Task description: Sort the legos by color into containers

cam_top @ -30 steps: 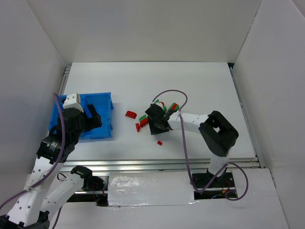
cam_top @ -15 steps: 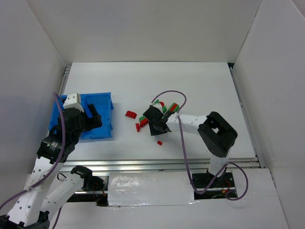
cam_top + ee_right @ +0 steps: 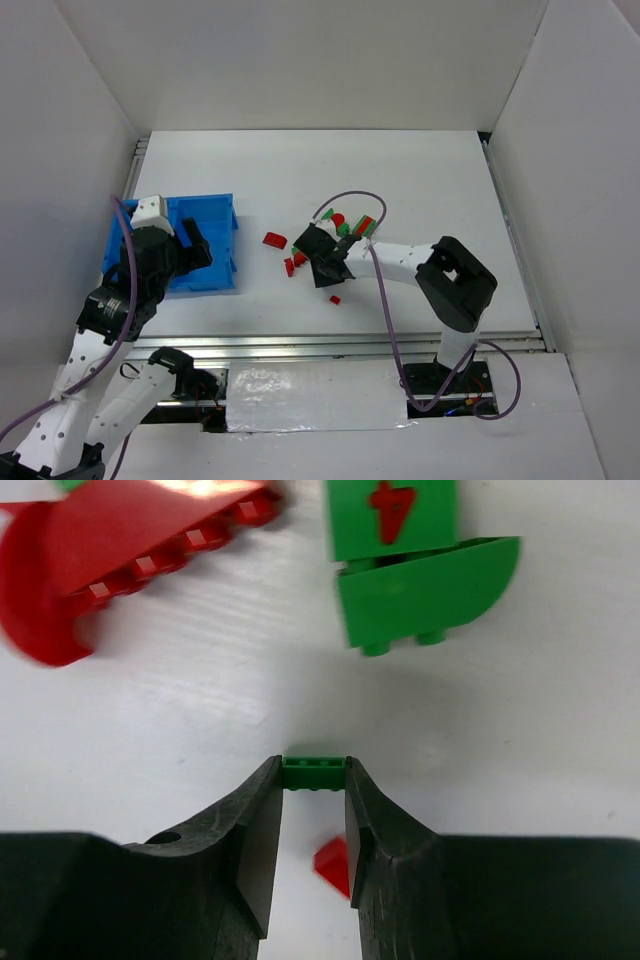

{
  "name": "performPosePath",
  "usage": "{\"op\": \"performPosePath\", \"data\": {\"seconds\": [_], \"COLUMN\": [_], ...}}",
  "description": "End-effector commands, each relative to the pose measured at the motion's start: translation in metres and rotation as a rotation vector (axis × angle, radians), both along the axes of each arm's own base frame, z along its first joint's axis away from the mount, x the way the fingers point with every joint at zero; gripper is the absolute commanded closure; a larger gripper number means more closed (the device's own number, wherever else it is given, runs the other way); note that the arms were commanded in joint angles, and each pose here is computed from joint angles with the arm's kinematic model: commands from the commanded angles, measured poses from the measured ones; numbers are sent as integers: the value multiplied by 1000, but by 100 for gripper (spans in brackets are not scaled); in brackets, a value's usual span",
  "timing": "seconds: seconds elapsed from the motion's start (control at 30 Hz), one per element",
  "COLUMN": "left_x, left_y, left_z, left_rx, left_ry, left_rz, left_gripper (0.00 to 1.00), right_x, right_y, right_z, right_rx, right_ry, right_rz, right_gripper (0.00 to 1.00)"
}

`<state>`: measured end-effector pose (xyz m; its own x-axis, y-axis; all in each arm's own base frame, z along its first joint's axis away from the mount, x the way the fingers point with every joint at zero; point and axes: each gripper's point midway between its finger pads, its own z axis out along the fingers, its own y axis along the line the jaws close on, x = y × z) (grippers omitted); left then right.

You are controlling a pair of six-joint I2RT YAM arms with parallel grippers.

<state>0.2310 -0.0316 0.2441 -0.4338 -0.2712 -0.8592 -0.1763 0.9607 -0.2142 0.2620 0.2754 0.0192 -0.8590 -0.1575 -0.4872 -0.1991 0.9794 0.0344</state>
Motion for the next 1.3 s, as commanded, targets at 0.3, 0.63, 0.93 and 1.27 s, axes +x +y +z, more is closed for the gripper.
{"op": "performPosePath", "data": {"seconds": [0.3,0.63,0.93,1.27], "left_x": [-20,-27,-29,-31], "left_y": [73,79,78,78], "left_z": [21,24,28,30], "left_rx": [5,3,-5,-9], "left_ry": [-75,-103,-125,-136], "left_rz": [418,445,430,421], "left_gripper": [1,0,0,0], "right_x": [11,55,81,83], "right_y": [138,259,299,296], "right_z": [149,205,179,215], "right_rx": [385,605,574,615], "right_ry": [-256,-397,-420,-465], "right_rz": [159,365,413,443], "right_gripper": [83,80,45,9]}}
